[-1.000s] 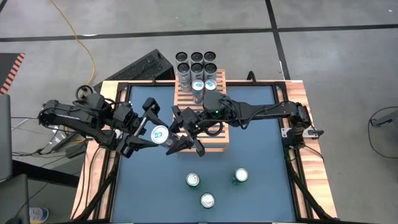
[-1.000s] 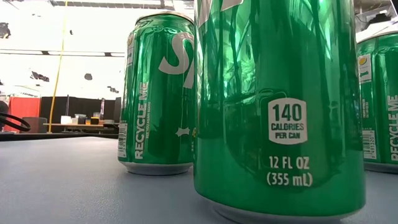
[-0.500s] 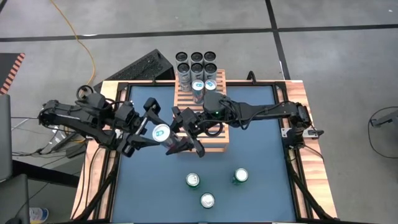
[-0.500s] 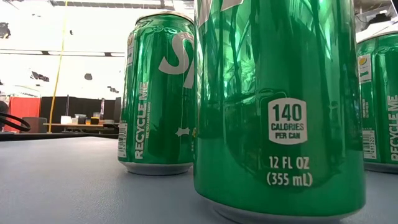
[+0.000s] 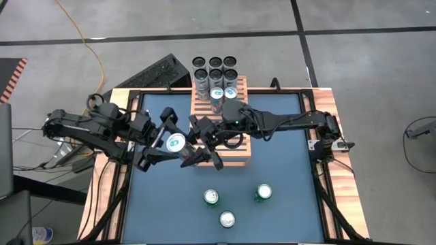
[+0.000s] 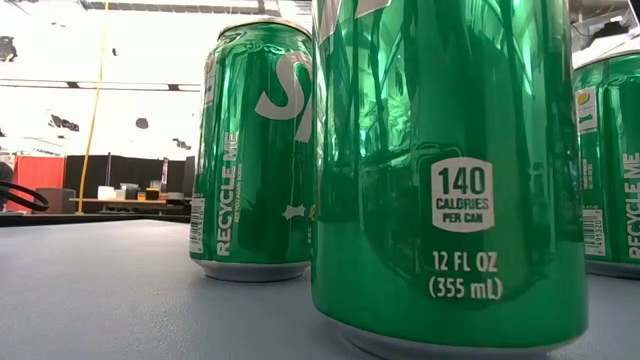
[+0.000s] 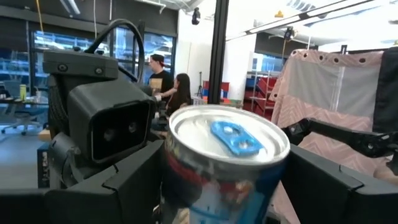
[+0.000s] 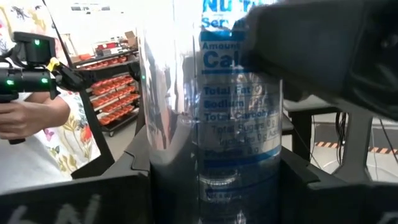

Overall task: Place canned beverage on shelf
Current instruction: Put the blue soda can on the shelf aligned to the other blue soda can

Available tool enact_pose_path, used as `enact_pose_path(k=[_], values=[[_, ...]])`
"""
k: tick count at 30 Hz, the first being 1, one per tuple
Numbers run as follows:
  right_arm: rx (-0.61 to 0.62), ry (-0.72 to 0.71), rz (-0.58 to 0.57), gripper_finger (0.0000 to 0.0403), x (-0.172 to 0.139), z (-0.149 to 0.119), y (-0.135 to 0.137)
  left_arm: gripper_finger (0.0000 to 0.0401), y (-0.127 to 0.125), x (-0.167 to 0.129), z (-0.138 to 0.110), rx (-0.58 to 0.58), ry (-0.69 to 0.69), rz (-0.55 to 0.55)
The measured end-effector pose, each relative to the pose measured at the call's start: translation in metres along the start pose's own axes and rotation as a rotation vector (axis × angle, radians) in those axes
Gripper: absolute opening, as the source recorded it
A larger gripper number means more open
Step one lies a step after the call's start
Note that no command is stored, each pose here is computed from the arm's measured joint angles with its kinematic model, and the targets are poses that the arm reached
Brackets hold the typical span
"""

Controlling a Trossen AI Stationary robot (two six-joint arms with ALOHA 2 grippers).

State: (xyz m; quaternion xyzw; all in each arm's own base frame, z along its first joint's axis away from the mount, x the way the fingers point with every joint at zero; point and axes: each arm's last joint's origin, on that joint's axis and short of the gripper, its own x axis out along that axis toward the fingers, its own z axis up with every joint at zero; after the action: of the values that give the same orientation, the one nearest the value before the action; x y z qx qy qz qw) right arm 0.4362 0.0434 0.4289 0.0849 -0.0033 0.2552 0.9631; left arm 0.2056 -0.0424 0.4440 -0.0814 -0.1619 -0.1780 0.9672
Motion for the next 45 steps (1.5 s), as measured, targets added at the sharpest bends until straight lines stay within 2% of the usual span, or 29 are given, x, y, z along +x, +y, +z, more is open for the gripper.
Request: enact_pose_path(k=[10,19,25,31,37,40,45], values=[[0.005,0.012,-0.002,0.0185,0.0,-0.001,0.0,0.0285,0.0,0.0,0.0,0.039,-0.007,0.0],[0.003,0.012,-0.001,0.0224,0.0,-0.001,0.0,0.0229,0.0,0.0,0.0,0.049,-0.006,0.004],[0.007,0.015,-0.033,0.0237,0.0,-0.001,-0.001,0.024,0.0,0.0,-0.001,0.045,0.001,0.005],[0.035,0.075,-0.072,0.0261,-0.002,-0.008,-0.004,0.0242,0.0,-0.001,0.001,0.048,-0.008,0.015],[0.072,0.184,-0.104,0.0275,-0.014,-0.009,-0.005,0.0241,0.001,-0.014,0.011,0.069,-0.011,0.071],[0.084,0.244,-0.126,0.0276,-0.026,-0.004,0.0,0.0241,0.002,-0.021,0.015,0.075,-0.01,0.107],[0.125,0.34,-0.227,0.0276,-0.053,0.005,0.007,0.0241,0.003,-0.036,0.019,0.124,0.031,0.206]])
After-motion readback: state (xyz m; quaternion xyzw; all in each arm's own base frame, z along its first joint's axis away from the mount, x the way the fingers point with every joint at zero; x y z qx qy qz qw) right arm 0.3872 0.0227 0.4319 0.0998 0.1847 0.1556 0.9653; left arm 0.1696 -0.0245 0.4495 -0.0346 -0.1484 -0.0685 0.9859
